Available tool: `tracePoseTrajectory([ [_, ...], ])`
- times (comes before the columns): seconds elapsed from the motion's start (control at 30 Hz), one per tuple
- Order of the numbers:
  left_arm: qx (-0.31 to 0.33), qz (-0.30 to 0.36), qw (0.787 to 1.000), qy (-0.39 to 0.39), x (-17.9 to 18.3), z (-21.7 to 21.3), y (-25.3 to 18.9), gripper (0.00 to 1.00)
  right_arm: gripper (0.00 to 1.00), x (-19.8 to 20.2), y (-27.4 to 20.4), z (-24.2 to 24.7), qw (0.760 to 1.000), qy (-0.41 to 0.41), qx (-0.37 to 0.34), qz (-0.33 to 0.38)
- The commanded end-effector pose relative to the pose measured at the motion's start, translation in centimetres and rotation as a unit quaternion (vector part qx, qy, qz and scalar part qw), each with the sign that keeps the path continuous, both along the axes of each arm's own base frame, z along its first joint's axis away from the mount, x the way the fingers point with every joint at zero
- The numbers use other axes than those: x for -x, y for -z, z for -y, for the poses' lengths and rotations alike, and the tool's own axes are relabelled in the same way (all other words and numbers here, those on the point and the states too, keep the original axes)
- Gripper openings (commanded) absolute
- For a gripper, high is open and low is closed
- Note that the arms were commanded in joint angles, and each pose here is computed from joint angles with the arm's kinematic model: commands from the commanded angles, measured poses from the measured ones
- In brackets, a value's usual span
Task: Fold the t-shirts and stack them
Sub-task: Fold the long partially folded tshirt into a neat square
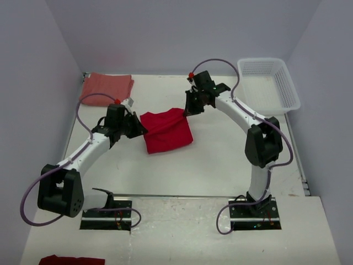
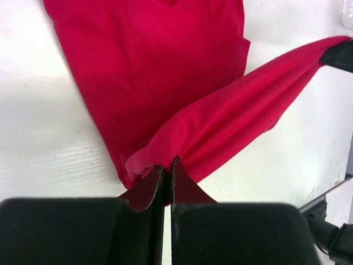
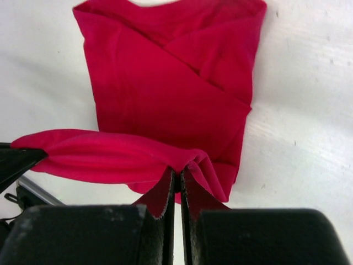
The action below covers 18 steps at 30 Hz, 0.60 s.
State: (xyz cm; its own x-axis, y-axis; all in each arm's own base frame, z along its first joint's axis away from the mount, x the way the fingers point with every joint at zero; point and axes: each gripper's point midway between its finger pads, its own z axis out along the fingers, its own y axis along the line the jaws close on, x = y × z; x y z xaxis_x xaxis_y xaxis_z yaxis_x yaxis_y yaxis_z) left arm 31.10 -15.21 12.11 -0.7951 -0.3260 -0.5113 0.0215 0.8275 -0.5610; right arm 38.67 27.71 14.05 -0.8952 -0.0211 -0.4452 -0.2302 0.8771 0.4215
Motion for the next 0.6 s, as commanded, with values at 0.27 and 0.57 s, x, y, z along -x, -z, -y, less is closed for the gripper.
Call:
tracePoseTrajectory([
  [0.27, 0.000, 0.032, 0.999, -0.016, -7.6, -1.2, -0.5, 0.00, 0.00, -6.9, 0.1, -1.2, 0.999, -0.032, -0.019, -0.007],
  [0.57, -0.017, 0.010, 0.999, -0.037, -12.5, -2.2, 2.6, 0.00, 0.00, -9.4, 2.7, -0.9, 0.997, -0.055, -0.042, -0.038],
])
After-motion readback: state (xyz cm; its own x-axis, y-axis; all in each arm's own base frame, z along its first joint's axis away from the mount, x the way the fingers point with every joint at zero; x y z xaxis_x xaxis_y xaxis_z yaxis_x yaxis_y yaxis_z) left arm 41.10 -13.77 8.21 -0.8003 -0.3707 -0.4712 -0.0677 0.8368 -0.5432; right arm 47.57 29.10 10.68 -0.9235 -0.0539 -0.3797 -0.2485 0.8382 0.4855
